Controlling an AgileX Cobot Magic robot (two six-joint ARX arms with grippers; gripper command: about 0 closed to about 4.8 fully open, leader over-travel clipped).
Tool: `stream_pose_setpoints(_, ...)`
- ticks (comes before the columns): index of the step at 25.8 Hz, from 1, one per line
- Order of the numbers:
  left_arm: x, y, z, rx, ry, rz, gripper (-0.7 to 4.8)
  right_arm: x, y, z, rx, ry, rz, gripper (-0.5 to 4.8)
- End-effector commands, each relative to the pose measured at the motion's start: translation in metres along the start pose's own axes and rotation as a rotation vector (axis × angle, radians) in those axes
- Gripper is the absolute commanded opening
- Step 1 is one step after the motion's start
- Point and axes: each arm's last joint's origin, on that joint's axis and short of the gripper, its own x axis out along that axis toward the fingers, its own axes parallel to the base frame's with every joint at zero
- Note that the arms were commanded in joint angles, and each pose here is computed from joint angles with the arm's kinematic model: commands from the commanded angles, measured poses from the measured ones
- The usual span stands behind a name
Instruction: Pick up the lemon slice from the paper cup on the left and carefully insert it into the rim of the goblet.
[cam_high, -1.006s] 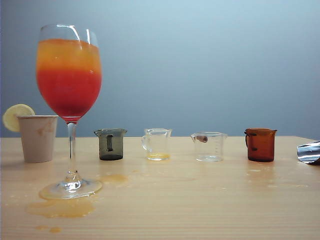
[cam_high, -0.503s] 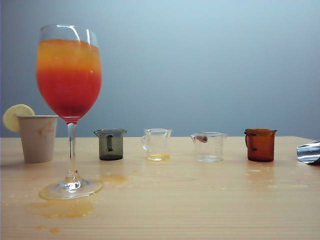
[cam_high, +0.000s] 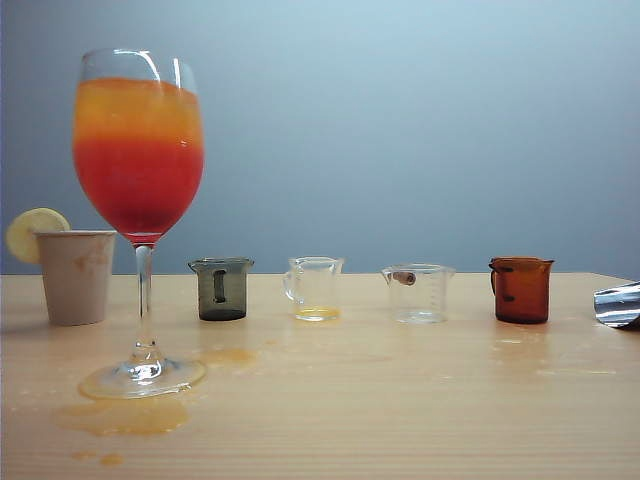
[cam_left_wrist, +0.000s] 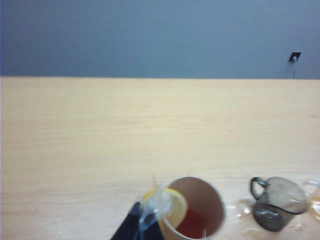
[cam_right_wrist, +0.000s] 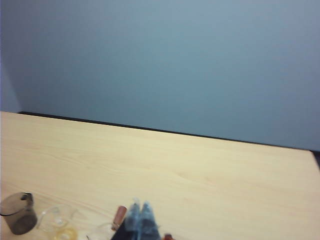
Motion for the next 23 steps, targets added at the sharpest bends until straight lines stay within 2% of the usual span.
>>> stream_pose_setpoints(1,0.017,0.009,-0.013,-0.055,0.053,-0.116,-0.06,0.010,-0.002,0.009,-0.033,-0.084,0.018,-0.02)
stream_pose_setpoints(4,0.032,0.016,-0.029,-0.155,0.117,-0.186,-0.06,0.024,-0.006,0.013,-0.086,-0.156,-0.001,-0.02)
stream_pose_setpoints(6,0.039,0.020,-0.036,-0.182,0.135,-0.205,-0.06,0.037,-0.009,0.013,-0.093,-0.186,0.010,-0.02)
stream_pose_setpoints(8,0.045,0.024,-0.041,-0.180,0.138,-0.217,-0.06,0.047,-0.011,0.009,-0.085,-0.162,0.036,-0.02)
stream_pose_setpoints(12,0.053,0.028,-0.047,-0.076,0.123,-0.228,0.01,0.064,-0.009,-0.006,-0.058,-0.070,0.069,-0.02)
stream_pose_setpoints(15,0.057,0.031,-0.050,-0.018,0.115,-0.231,0.37,0.077,-0.011,-0.016,0.025,-0.021,0.074,-0.02)
stream_pose_setpoints(16,0.058,0.032,-0.051,0.014,0.113,-0.226,0.64,0.081,-0.011,-0.019,0.079,-0.002,0.082,-0.02)
stream_pose_setpoints(18,0.059,0.035,-0.053,0.049,0.121,-0.190,1.15,0.085,-0.006,-0.023,0.112,0.020,0.088,-0.04)
stream_pose_setpoints(19,0.060,0.037,-0.055,0.073,0.120,-0.184,1.47,0.086,-0.002,-0.023,0.113,0.018,0.049,-0.05)
stream_pose_setpoints(20,0.063,0.038,-0.058,0.106,0.118,-0.192,1.55,0.087,0.007,-0.021,0.088,-0.004,0.024,-0.05)
stream_pose_setpoints(23,0.068,0.041,-0.064,0.118,0.125,-0.190,1.98,0.088,0.019,-0.020,0.044,-0.014,0.081,-0.05)
